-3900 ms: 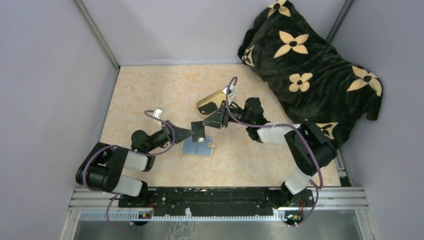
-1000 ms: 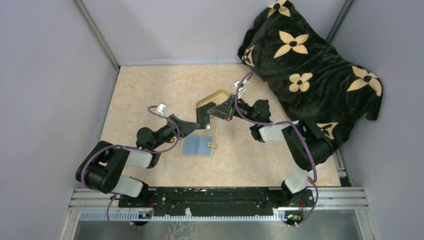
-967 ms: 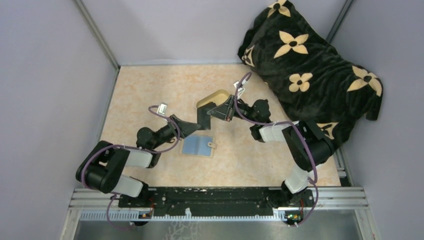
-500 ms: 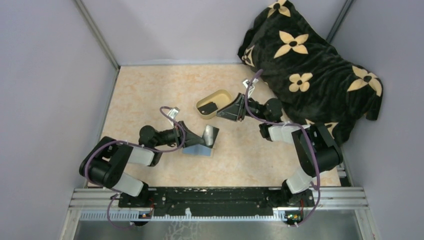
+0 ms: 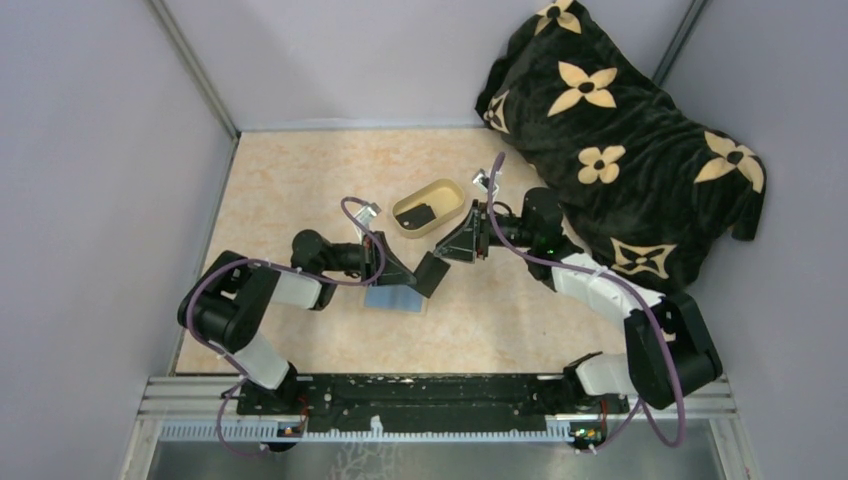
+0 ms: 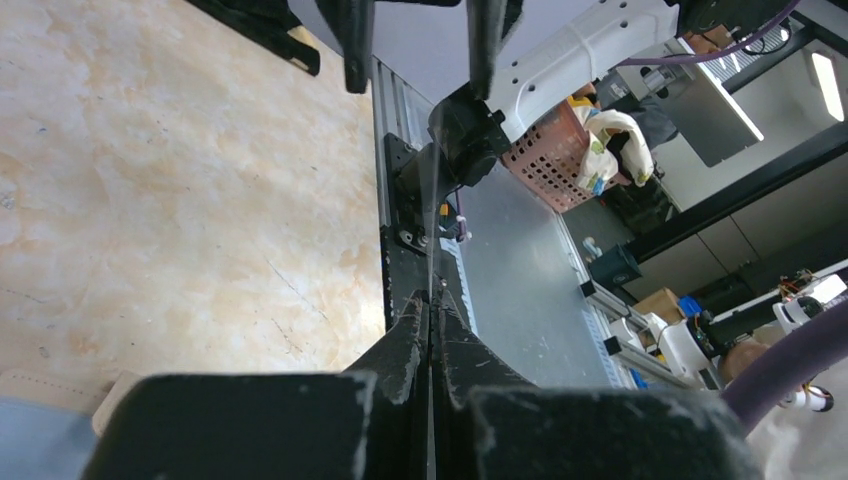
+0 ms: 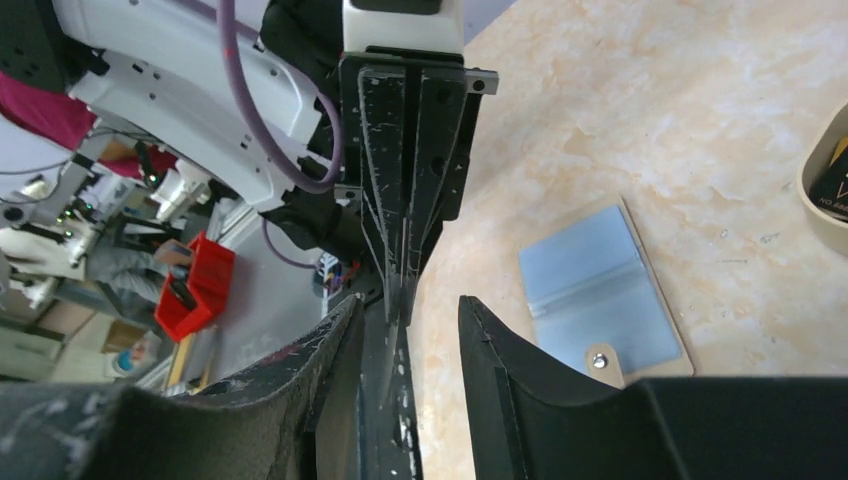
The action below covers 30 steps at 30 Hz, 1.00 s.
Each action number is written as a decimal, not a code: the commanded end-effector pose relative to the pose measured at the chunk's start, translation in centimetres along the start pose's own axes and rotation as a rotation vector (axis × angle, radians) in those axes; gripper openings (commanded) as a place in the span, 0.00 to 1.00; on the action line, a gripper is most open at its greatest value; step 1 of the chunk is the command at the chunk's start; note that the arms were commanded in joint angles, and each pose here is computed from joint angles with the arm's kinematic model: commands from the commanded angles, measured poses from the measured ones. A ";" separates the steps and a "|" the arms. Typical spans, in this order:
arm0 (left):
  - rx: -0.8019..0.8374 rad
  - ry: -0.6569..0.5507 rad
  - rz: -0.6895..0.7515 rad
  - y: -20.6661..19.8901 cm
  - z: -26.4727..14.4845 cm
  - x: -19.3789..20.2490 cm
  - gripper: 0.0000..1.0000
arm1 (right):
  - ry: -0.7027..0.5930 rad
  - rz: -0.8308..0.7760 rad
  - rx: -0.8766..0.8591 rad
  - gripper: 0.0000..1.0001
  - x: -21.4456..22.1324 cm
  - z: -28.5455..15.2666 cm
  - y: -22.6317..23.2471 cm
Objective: Take the credit cards out of the card holder
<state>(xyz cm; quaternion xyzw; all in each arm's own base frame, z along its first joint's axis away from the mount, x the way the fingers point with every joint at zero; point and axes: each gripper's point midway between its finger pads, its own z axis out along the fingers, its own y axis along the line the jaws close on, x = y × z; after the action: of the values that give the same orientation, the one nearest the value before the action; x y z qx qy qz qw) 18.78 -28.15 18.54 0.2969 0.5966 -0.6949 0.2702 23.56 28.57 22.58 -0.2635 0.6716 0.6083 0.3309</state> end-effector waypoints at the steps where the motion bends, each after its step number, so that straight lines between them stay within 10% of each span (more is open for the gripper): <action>1: 0.119 0.013 0.294 -2.3 0.2 -0.7 0.00 | 0.057 -0.059 0.049 0.41 0.9 -0.4 -0.3; 13: 0.120 0.012 0.309 -2.2 0.3 -0.9 0.00 | 0.127 -0.054 0.024 0.34 2.5 0.2 0.2; 19: 0.120 0.022 0.297 -1.8 0.3 -0.8 0.00 | 0.124 -0.054 0.019 0.00 2.5 0.1 0.4; 23: 0.110 0.005 0.295 -1.7 0.4 -0.8 0.01 | 0.098 -0.065 0.029 0.00 2.1 0.2 0.2; 28: 0.034 -0.112 0.313 -1.4 -0.2 -2.0 0.49 | 0.001 -0.051 0.135 0.00 0.2 -0.6 -2.4; 30: -0.005 -0.154 0.317 -1.1 -0.8 -2.1 0.53 | -0.087 -0.038 0.157 0.00 -1.8 -1.4 -3.6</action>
<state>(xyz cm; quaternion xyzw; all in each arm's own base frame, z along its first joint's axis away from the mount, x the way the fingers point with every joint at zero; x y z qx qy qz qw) 19.34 -28.20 17.29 0.2908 0.6035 -0.6872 0.2811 22.78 27.99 19.41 -0.2703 0.7162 0.5652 0.3076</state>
